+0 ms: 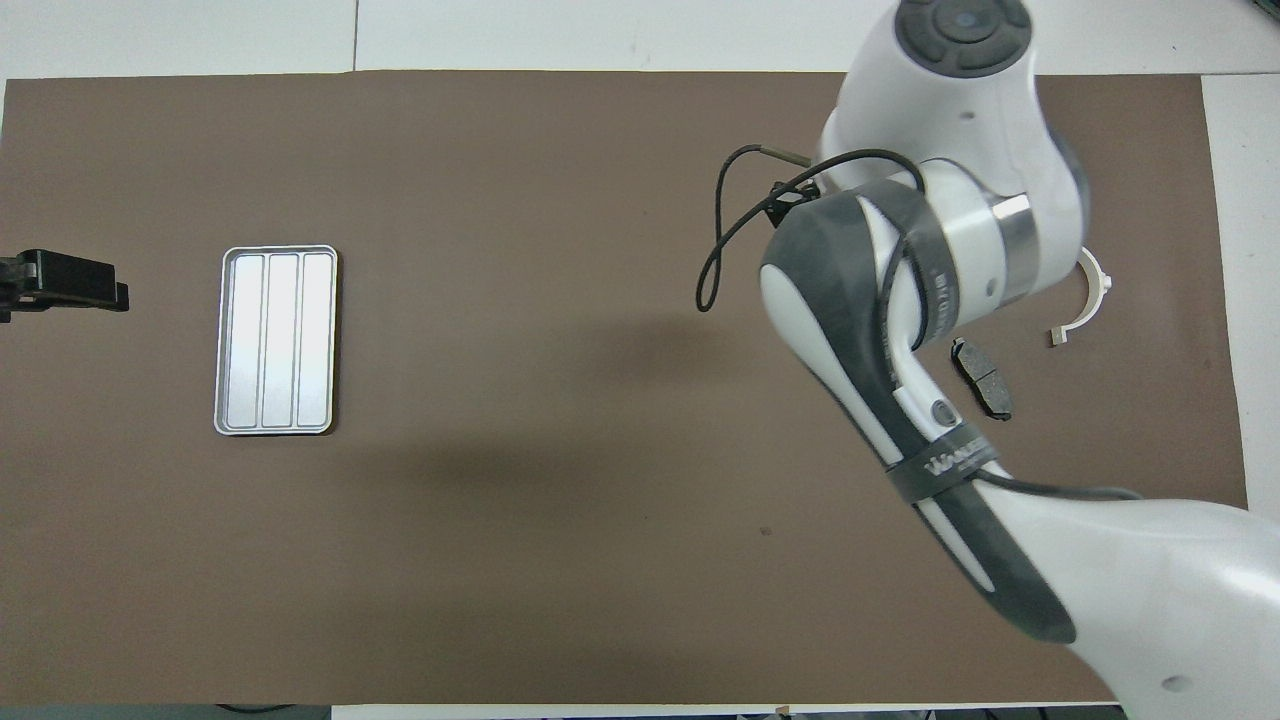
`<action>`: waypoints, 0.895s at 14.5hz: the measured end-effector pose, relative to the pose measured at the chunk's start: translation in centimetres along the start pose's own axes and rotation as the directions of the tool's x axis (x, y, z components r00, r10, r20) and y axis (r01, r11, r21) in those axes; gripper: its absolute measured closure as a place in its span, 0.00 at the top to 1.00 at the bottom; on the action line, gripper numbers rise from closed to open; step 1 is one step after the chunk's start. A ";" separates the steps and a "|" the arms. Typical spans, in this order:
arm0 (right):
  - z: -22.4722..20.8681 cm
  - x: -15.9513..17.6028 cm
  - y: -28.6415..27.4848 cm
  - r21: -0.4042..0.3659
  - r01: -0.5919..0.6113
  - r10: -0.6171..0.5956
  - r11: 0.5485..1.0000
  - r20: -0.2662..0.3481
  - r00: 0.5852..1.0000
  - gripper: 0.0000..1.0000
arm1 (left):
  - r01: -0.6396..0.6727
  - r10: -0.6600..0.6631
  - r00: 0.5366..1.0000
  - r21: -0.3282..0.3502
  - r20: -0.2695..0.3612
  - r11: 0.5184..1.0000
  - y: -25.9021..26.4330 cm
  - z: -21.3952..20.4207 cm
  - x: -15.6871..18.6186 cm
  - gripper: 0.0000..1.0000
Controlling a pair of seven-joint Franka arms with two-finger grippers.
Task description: Pick bearing gear from pile to tray
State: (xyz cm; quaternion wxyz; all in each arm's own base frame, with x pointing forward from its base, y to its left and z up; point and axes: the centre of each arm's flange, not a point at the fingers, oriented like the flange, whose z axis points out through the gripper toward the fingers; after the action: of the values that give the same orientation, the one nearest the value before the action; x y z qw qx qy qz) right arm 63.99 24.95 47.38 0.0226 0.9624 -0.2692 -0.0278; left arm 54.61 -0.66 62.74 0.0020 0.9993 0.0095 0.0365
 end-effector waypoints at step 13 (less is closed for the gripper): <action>11.3 -16.1 -13.0 0.141 -0.420 0.424 0.896 0.007 0.906 0.23 | -0.006 0.006 1.000 0.000 0.001 1.000 0.3 0.1 -0.2 1.00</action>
State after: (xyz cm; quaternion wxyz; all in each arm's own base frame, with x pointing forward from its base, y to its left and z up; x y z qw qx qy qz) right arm 56.22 44.15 35.98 -0.0360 0.8806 -0.4724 0.0082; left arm 54.46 -0.99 62.66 0.0020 0.9993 0.0064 0.0358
